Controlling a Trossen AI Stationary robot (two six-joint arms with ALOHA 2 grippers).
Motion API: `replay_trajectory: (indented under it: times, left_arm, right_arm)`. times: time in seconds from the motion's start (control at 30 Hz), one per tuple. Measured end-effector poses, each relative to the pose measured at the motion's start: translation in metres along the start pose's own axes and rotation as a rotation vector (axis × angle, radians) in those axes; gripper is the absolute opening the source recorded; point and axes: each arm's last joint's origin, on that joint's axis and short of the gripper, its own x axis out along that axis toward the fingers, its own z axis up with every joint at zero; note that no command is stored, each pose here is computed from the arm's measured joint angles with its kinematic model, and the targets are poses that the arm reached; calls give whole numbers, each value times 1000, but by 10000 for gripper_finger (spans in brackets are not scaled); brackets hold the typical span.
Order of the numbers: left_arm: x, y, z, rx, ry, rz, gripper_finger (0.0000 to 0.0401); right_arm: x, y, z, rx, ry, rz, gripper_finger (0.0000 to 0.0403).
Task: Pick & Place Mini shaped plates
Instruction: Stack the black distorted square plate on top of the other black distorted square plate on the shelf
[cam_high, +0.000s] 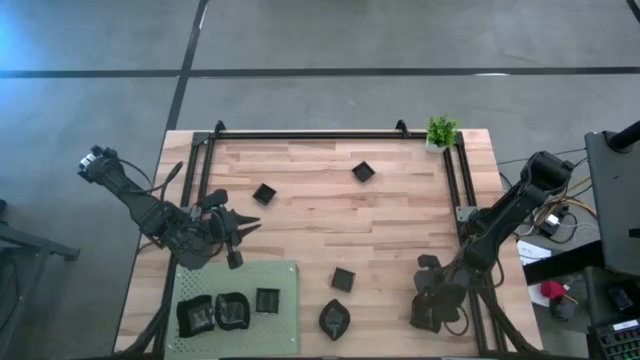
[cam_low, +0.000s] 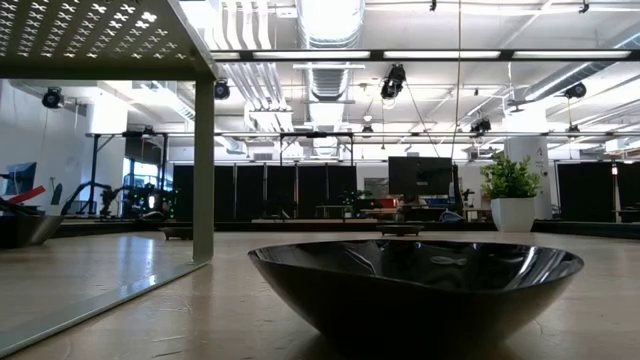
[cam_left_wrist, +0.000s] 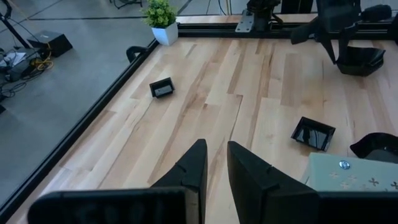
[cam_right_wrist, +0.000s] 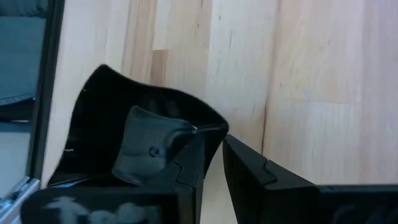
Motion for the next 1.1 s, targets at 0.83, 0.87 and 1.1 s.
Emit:
replay_trajectory:
  times: [0.83,0.87,1.1]
  left_arm:
    - [0,0,0,-2,1,-1,58]
    - [0,0,0,-2,1,0,58]
    - [0,0,0,8,1,-1,58]
  right_arm:
    - [2,6,6,93,-38,-1,8]
    - [0,8,8,87,-50,1,8]
    - [-13,27,32,-6,-158,0,8]
